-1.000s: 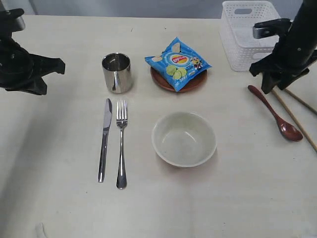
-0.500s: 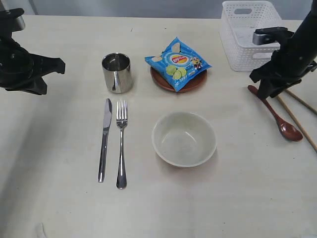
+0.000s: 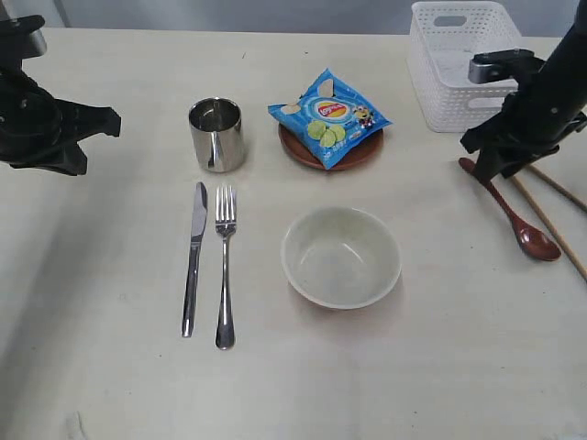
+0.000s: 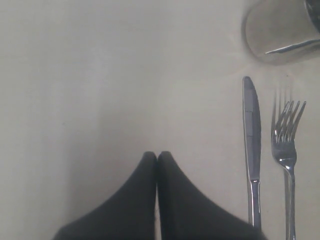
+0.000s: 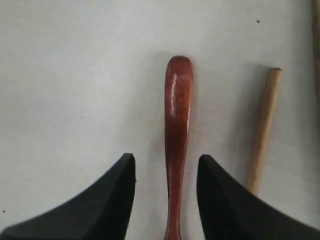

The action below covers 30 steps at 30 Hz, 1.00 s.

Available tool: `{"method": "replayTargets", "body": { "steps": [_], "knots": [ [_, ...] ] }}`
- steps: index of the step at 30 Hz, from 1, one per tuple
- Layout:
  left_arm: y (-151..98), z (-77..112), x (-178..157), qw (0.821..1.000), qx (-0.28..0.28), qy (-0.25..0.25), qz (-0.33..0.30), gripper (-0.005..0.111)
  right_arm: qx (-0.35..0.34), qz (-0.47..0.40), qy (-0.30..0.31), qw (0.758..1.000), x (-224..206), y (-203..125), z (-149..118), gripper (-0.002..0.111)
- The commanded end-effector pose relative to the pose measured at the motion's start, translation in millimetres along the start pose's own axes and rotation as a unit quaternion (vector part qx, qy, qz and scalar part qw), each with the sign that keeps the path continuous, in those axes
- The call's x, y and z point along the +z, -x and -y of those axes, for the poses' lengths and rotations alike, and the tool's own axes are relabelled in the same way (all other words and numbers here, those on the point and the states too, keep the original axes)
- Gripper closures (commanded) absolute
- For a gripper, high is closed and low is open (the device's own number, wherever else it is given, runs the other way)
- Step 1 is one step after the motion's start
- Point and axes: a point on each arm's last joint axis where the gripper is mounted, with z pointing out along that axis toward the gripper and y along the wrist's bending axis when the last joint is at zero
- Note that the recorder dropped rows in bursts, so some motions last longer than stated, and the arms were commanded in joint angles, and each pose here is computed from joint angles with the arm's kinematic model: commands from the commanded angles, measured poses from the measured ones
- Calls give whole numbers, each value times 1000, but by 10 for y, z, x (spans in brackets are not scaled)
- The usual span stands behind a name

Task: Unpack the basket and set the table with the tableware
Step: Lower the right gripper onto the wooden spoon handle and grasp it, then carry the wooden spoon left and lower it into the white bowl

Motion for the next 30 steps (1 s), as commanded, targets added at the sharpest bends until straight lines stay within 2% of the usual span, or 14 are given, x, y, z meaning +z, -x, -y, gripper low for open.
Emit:
{"method": "replayTargets", "body": {
  "steps": [1, 5, 7, 9, 14, 19, 27, 30],
  "knots": [
    [-10, 9, 8, 1000, 4, 0, 2, 107, 11, -16, 1, 1000, 145, -17, 44, 69],
    [-8, 9, 8, 1000, 4, 0, 3, 107, 16, -28, 6, 999, 243, -27, 56, 69],
    [-8, 9, 8, 1000, 4, 0, 3, 107, 15, -33, 6, 999, 282, -27, 46, 72],
    [-6, 9, 8, 1000, 4, -1, 4, 107, 4, -39, -2, 999, 290, -18, 17, 81],
    [-6, 9, 8, 1000, 4, -1, 4, 107, -37, -64, -13, 997, 314, 11, -148, 109],
    [-8, 9, 8, 1000, 4, 0, 3, 107, -69, -57, -21, 996, 179, 86, -440, 109],
    [-9, 9, 8, 1000, 4, 0, 2, 107, -118, 39, -42, 991, -508, 160, -993, 109],
    [-11, 8, 8, 1000, 4, 0, 1, 107, -146, 82, -32, 985, -752, 147, -1306, 109]
  ]
}}
